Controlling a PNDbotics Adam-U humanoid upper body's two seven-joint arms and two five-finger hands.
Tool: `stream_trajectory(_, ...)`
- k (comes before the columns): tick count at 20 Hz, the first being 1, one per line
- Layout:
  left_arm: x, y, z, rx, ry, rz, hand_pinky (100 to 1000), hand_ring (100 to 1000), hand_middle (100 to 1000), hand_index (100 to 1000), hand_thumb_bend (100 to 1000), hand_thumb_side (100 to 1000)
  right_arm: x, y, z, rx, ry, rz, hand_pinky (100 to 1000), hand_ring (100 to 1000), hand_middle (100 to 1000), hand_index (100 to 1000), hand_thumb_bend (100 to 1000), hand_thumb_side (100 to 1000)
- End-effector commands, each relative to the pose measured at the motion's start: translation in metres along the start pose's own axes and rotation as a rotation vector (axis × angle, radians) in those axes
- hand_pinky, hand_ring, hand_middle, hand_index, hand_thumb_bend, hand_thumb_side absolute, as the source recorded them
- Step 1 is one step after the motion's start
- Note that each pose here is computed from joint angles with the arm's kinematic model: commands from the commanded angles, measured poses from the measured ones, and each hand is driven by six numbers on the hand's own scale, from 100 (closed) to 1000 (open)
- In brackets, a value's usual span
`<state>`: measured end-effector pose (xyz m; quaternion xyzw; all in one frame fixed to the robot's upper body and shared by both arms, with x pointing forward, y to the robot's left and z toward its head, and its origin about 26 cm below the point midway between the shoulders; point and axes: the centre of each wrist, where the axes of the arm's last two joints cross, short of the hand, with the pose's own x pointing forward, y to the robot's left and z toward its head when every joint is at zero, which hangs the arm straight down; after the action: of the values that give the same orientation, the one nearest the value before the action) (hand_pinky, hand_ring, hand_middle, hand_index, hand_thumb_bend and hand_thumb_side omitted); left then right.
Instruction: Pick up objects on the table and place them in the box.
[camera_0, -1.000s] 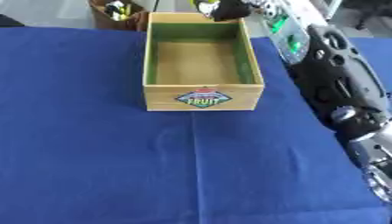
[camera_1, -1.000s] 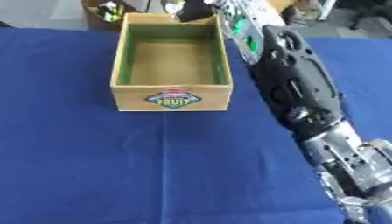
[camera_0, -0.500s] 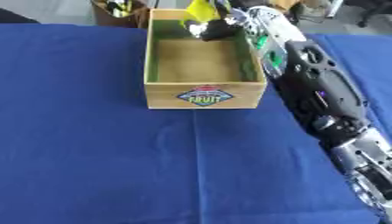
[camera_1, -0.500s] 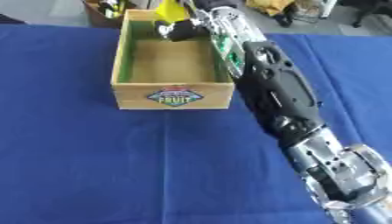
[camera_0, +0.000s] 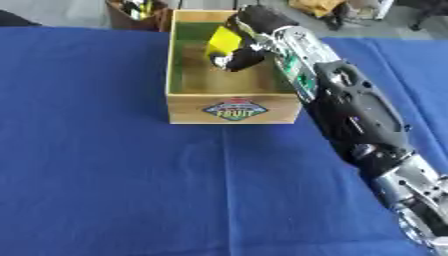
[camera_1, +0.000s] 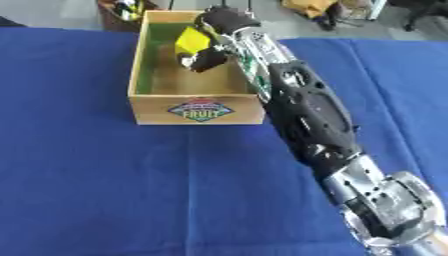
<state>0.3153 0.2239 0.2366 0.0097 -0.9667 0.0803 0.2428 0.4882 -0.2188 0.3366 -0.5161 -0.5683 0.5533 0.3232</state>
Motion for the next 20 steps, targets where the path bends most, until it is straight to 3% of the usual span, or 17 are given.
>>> stream_trajectory(1, 0.006, -0.001, -0.004, -0.003, -0.026, 0.009, 417, 598, 562, 694, 124, 1000, -0.003, -0.017, 0.002, 0.003, 0.000, 0.012, 634, 736, 488, 647, 398, 591)
stream_trajectory(3, 0.006, -0.001, -0.004, -0.003, -0.026, 0.009, 417, 598, 562, 694, 124, 1000, -0.003, -0.019, 0.002, 0.010, -0.001, 0.011, 634, 736, 488, 647, 398, 591)
stream_trajectory(4, 0.006, -0.001, -0.004, -0.004, -0.025, 0.009, 418, 599, 563, 694, 124, 1000, -0.003, -0.018, 0.002, 0.022, -0.004, 0.022, 692, 808, 668, 807, 713, 533)
stream_trajectory(7, 0.005, -0.001, -0.003, -0.003, -0.022, 0.007, 419, 599, 563, 695, 125, 1000, -0.006, -0.023, 0.004, 0.048, -0.022, 0.043, 708, 830, 730, 854, 798, 588)
stream_trajectory(13, 0.005, 0.002, -0.001, 0.001, -0.013, -0.004, 420, 600, 563, 695, 125, 1000, -0.016, -0.057, 0.020, -0.057, -0.046, -0.002, 699, 821, 694, 847, 792, 668)
stream_trajectory(16, 0.004, 0.004, 0.000, 0.006, -0.008, -0.013, 420, 600, 563, 695, 127, 1000, -0.025, -0.082, 0.032, -0.172, -0.046, -0.038, 682, 805, 643, 833, 711, 780)
stream_trajectory(17, 0.004, 0.005, 0.000, 0.007, -0.007, -0.016, 420, 600, 563, 695, 127, 1000, -0.027, -0.088, 0.037, -0.213, -0.047, -0.051, 682, 805, 643, 833, 711, 780)
stream_trajectory(18, 0.004, 0.006, 0.001, 0.009, -0.003, -0.021, 421, 600, 563, 695, 127, 1000, -0.031, -0.094, 0.043, -0.251, -0.046, -0.058, 678, 802, 628, 819, 658, 871)
stream_trajectory(20, 0.003, 0.009, 0.002, 0.015, 0.001, -0.032, 421, 601, 563, 695, 127, 1000, -0.042, -0.099, 0.055, -0.311, -0.049, -0.055, 678, 801, 623, 806, 609, 966)
